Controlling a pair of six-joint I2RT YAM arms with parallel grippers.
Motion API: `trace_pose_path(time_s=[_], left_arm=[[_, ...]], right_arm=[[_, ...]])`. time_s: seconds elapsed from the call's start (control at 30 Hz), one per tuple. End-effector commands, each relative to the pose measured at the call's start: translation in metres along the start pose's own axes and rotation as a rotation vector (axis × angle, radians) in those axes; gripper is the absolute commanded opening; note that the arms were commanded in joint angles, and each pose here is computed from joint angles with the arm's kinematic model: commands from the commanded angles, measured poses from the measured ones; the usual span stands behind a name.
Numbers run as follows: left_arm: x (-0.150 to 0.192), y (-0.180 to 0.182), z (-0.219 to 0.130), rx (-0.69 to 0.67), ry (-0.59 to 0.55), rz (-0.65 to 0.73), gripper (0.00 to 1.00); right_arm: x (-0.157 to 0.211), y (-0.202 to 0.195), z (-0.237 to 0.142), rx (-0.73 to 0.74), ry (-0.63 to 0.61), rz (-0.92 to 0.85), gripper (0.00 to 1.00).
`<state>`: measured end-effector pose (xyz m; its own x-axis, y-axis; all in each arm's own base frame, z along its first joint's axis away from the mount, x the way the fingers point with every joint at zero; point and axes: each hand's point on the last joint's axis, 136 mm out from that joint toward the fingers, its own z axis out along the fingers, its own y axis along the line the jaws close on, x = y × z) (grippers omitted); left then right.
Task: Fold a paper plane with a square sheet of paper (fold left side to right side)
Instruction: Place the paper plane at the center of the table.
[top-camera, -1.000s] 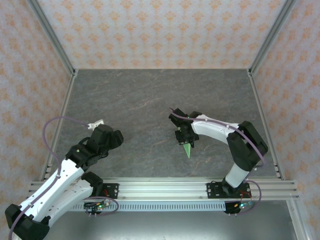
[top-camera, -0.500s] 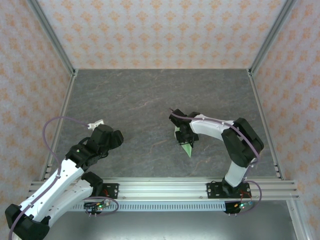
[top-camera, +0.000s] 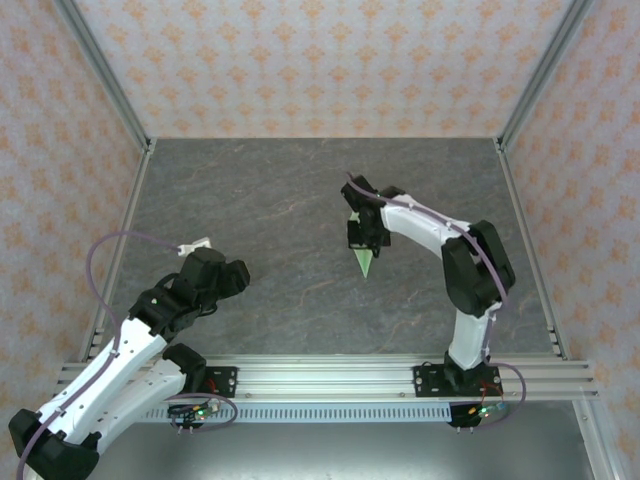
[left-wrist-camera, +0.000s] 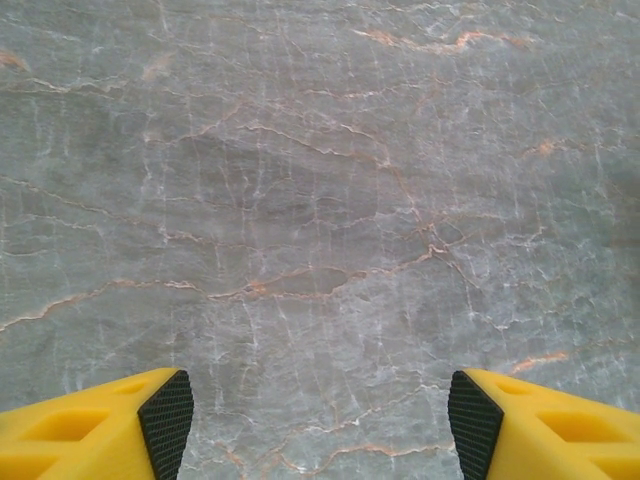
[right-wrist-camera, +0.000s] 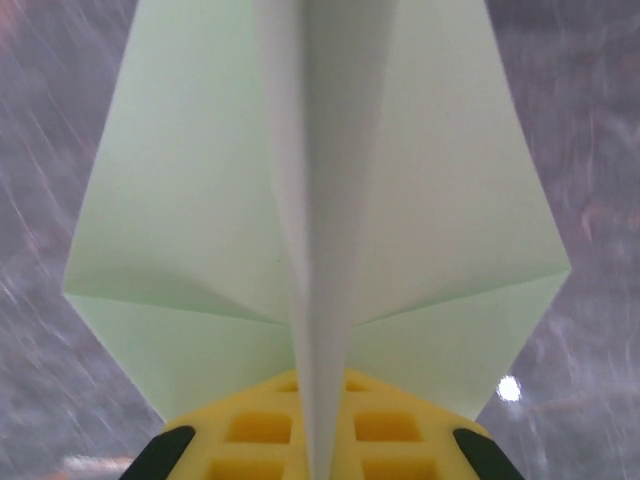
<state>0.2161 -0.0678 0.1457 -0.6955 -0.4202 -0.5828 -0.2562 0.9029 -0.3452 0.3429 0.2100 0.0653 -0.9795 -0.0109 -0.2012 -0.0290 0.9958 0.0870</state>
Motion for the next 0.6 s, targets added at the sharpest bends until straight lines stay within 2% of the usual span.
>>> trace_pose_path(time_s=[0.0,0.27,0.57], left_arm=[[-0.003,-0.011,-0.010,0.053,0.009,0.028,0.73],[0.001,-0.019,-0.012,0.099,0.033,0.050,0.89],[0.001,-0.020,-0.011,0.101,0.034,0.059,0.94]], right_arm=[[0.002,-0.007,0.014,0.074,0.084,0.048,0.08],[-0.018,0.004,0.036,0.095,0.101,0.095,0.08],[-0.007,-0.003,0.055,0.134,0.155,0.068,0.14]])
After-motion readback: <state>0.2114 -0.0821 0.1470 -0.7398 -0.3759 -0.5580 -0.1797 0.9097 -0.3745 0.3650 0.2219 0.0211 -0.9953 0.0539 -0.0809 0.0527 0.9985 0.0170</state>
